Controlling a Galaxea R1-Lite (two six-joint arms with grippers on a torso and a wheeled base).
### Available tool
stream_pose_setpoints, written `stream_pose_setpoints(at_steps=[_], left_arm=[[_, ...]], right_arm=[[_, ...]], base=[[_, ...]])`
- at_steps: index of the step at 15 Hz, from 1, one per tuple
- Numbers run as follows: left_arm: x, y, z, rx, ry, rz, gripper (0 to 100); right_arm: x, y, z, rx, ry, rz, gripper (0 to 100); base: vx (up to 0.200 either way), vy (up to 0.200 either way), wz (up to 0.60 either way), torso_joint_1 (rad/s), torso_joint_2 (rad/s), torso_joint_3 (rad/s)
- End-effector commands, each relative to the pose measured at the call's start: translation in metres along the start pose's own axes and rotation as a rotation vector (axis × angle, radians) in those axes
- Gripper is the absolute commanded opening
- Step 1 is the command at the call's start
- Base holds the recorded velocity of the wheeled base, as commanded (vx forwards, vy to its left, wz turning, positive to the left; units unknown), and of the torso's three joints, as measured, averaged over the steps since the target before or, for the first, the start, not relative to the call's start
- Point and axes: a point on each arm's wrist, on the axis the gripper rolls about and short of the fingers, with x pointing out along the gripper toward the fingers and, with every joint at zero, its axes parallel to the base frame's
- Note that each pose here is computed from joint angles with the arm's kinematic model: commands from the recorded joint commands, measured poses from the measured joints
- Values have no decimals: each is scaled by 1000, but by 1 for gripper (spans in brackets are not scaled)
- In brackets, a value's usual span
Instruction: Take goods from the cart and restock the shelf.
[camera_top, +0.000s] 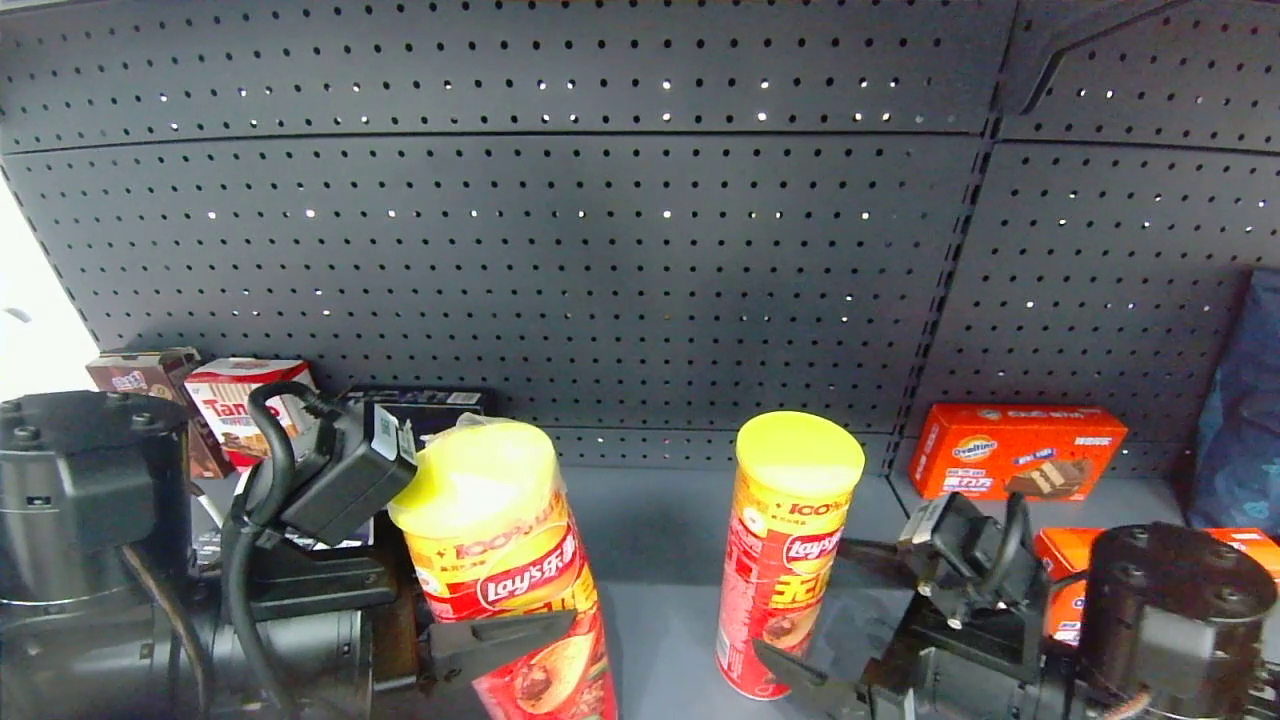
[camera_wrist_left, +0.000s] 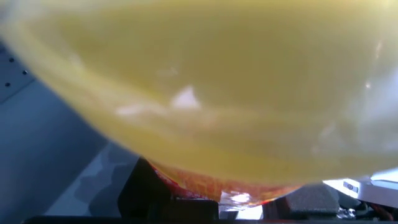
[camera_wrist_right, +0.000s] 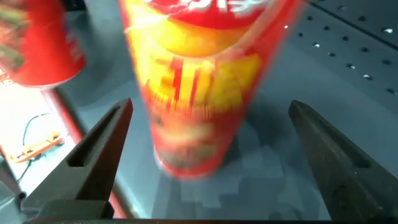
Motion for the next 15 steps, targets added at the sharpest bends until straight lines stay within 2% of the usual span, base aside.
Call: stream_pose_setpoints(at_steps=[1, 5, 9, 10, 12, 13, 14, 15], left_arm=[[2, 2, 10, 16, -24, 36, 0], [14, 11, 26, 29, -46, 44, 0], [28, 22, 33, 34, -52, 61, 0], [33, 33, 32, 37, -74, 94, 0], [40, 40, 32, 44, -90, 99, 0], [41, 40, 31, 44, -90, 99, 0], [44, 41, 28, 37, -75, 95, 0], [47, 41, 27, 35, -70, 92, 0]], right_arm=[[-46, -4, 7, 0, -93, -34, 100], [-90, -38, 20, 9, -225, -279, 100], [-126, -52, 18, 5, -294, -477, 100], [-145, -59, 8, 18, -292, -619, 100], [-171, -53, -8, 40, -312, -757, 100], [-172, -52, -8, 42, -315, -762, 100], [-191, -34, -18, 94, -323, -813, 100], [-205, -13, -37, 119, -276, -833, 100]], base=[[0, 0, 0, 0, 0, 0], [0, 0, 0, 0, 0, 0], [0, 0, 0, 0, 0, 0], [0, 0, 0, 0, 0, 0], [0, 0, 0, 0, 0, 0], [0, 0, 0, 0, 0, 0], [0, 0, 0, 0, 0, 0], [0, 0, 0, 0, 0, 0]])
